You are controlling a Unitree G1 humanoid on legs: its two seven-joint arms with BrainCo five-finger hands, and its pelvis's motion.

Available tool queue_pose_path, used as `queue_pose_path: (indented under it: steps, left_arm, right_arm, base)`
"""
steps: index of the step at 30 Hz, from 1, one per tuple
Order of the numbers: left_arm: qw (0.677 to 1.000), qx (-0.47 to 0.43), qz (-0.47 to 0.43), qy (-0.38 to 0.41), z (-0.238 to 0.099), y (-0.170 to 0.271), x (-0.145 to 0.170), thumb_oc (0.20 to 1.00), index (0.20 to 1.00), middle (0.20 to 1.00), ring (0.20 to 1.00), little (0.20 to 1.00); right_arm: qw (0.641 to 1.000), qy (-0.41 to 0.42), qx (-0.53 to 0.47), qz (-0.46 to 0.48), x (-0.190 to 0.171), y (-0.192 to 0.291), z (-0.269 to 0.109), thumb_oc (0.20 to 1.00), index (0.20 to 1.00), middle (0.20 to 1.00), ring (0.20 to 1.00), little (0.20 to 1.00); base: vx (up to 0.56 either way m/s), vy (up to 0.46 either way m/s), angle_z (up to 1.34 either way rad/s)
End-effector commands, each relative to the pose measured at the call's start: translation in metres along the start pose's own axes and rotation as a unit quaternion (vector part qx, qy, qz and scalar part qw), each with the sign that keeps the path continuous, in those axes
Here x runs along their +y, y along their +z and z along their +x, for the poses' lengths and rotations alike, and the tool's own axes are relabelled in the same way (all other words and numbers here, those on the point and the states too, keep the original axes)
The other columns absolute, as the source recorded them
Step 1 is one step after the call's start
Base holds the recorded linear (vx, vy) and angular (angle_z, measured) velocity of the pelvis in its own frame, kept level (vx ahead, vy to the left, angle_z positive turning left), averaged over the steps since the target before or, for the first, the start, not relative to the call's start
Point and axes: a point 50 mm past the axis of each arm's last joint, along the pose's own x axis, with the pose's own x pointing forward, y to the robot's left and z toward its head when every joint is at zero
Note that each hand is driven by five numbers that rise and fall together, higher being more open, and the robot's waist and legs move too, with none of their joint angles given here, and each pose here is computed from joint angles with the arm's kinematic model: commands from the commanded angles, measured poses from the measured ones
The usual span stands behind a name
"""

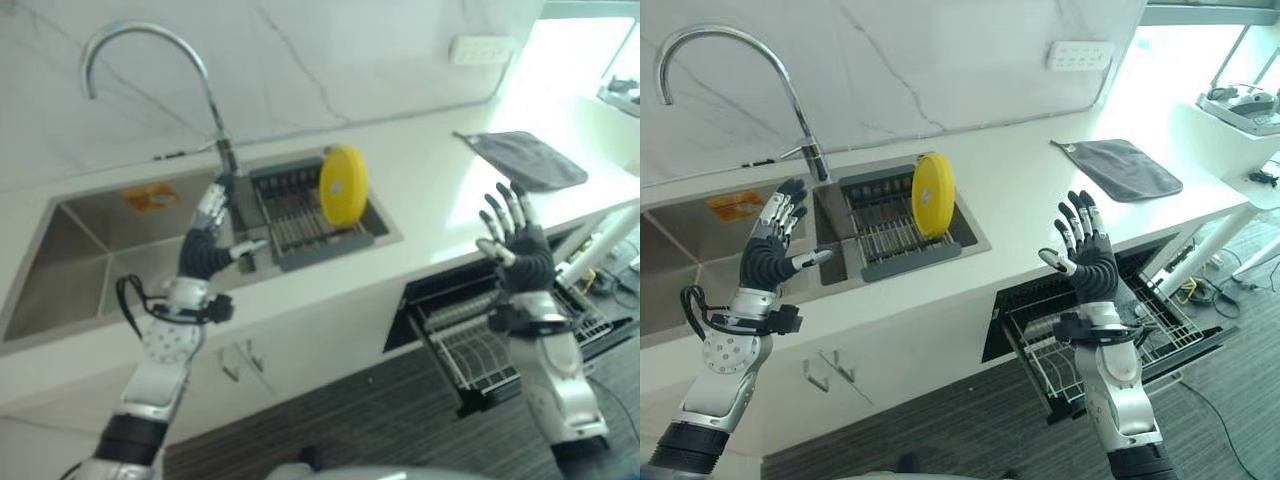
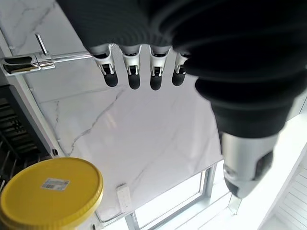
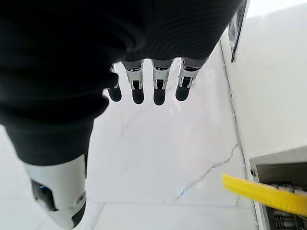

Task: Place the dishes in the dishwasher.

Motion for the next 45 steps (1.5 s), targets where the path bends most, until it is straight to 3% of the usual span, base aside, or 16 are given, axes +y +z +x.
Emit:
queue_pose_path:
  steps: [1, 11, 27, 36, 45]
  left_arm:
    - [0.997, -0.075, 0.016, -0.006, 0.016, 0.025, 0.000, 1.000, 1.000, 1.000, 1.000, 1.000]
    - [0.998, -0.059, -0.001, 0.023, 0.007, 0.017, 0.006, 1.000, 1.000, 1.000, 1.000, 1.000]
    - [0.998, -0.055, -0.001, 0.009, 0.014, 0.014, 0.000, 1.000, 1.000, 1.000, 1.000, 1.000]
    - [0.998, -0.053, -0.005, -0.024, 0.017, 0.015, -0.005, 1.000, 1.000, 1.000, 1.000, 1.000]
    - [0.996, -0.039, -0.010, -0.079, 0.018, 0.013, -0.010, 1.000, 1.000, 1.000, 1.000, 1.000]
  right_arm:
    - [0.997, 0.005, -0.082, 0.005, 0.000, 0.030, 0.022, 1.000, 1.000, 1.000, 1.000, 1.000]
    - [0.996, 0.054, -0.064, -0.007, 0.011, 0.025, 0.025, 1.000, 1.000, 1.000, 1.000, 1.000]
    - [0.992, 0.124, -0.033, 0.010, 0.032, 0.016, 0.030, 1.000, 1.000, 1.000, 1.000, 1.000]
    - [0.995, 0.097, -0.029, 0.011, 0.043, 0.013, 0.049, 1.000, 1.000, 1.000, 1.000, 1.000]
    - [0.996, 0.051, -0.065, 0.011, 0.029, 0.037, 0.091, 1.000, 1.000, 1.000, 1.000, 1.000]
  base:
    - [0.06, -0.220, 0.11]
    - [0.04, -0.181, 0.02]
    - [0.10, 0.069, -0.02]
    - [0.04, -0.006, 0.10]
    - [0.07, 0.003, 0.17]
